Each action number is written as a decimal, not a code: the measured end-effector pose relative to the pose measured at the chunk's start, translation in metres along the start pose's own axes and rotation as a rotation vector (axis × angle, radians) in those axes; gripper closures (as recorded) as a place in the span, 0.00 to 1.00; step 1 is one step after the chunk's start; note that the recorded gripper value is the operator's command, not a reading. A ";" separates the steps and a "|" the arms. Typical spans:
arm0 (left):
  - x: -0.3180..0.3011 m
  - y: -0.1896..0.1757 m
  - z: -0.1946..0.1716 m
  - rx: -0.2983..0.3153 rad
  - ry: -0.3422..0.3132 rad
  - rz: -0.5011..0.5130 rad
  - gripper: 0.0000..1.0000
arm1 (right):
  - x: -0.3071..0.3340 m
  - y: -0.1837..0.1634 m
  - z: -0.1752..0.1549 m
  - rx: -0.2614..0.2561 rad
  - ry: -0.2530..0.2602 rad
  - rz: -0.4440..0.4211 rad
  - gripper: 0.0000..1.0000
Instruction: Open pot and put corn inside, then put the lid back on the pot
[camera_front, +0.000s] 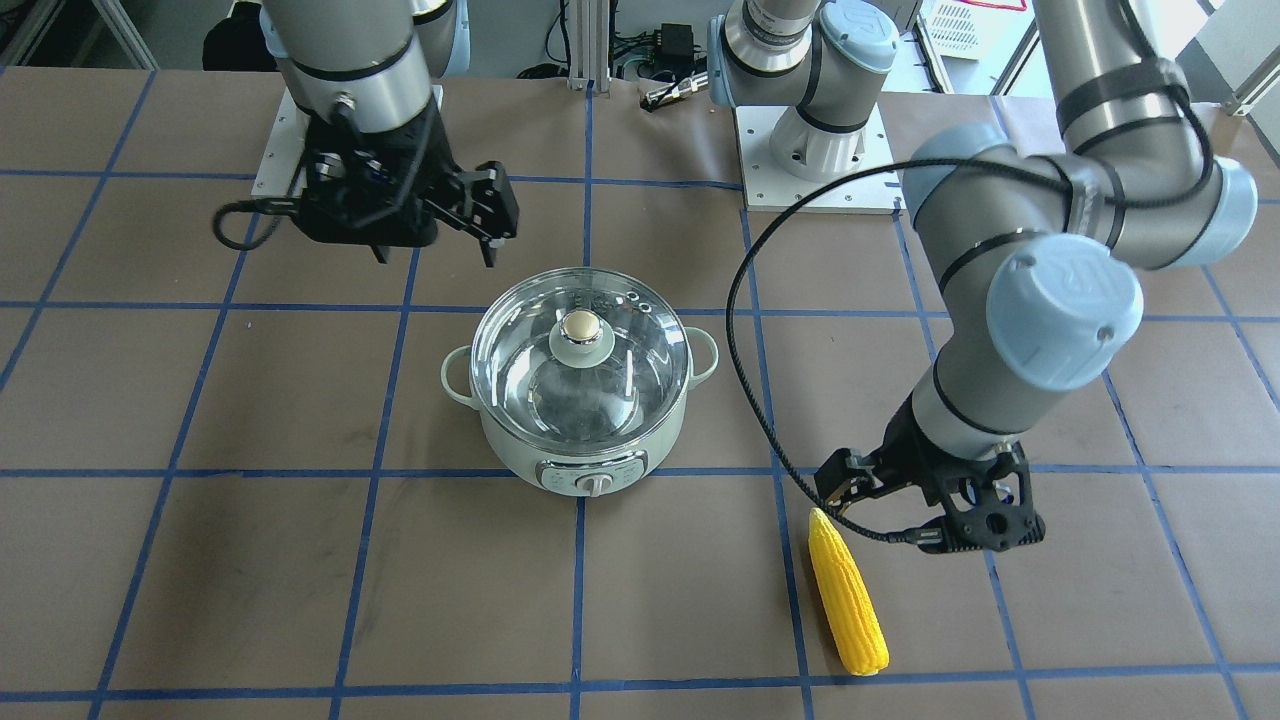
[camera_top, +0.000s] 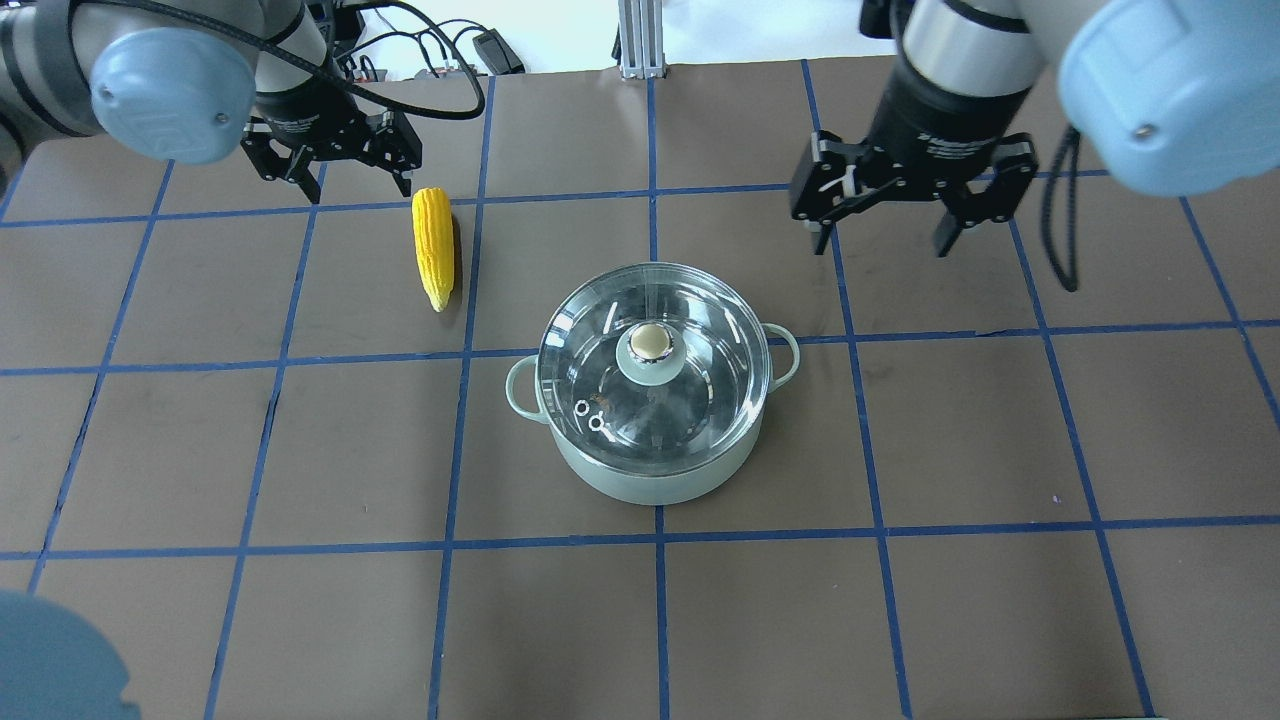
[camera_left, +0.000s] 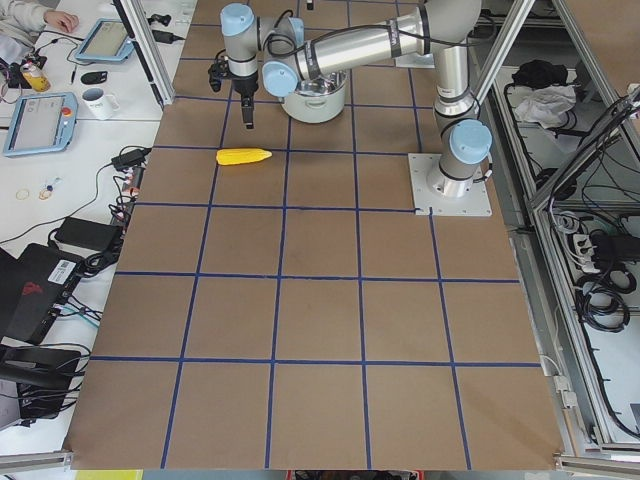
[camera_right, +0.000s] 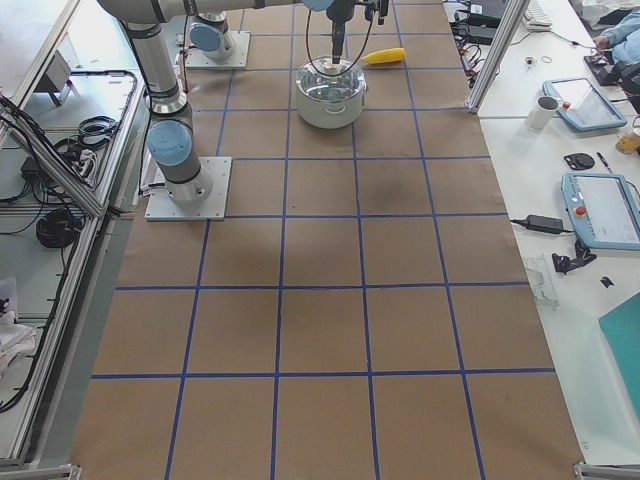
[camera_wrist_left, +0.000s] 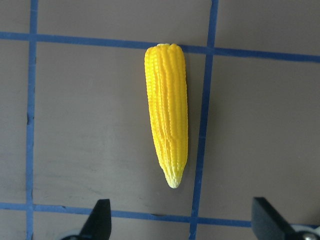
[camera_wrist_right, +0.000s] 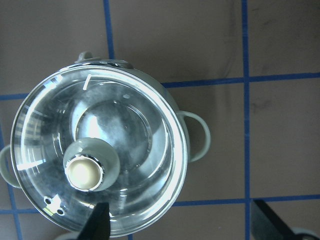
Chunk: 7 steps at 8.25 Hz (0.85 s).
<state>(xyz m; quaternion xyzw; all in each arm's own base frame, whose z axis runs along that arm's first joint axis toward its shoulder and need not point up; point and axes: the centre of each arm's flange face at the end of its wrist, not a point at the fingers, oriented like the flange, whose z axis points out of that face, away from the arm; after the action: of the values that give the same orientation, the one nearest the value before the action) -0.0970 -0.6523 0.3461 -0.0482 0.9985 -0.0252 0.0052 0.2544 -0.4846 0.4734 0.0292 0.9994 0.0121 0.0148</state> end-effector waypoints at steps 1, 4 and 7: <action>0.002 -0.016 0.032 0.018 0.010 -0.004 0.00 | -0.035 -0.003 0.019 0.016 -0.006 -0.003 0.00; 0.003 -0.034 0.103 -0.007 0.014 0.003 0.00 | -0.087 -0.004 0.062 0.028 -0.011 -0.023 0.00; 0.001 -0.042 0.133 -0.019 0.011 0.004 0.00 | -0.093 0.000 0.109 -0.007 0.002 -0.022 0.00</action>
<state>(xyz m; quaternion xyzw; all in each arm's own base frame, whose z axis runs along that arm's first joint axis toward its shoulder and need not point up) -0.0928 -0.7009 0.2156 -0.0461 0.9988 -0.0162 -0.0009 0.3508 -0.4872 0.3674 0.0180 0.9996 0.0153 0.0141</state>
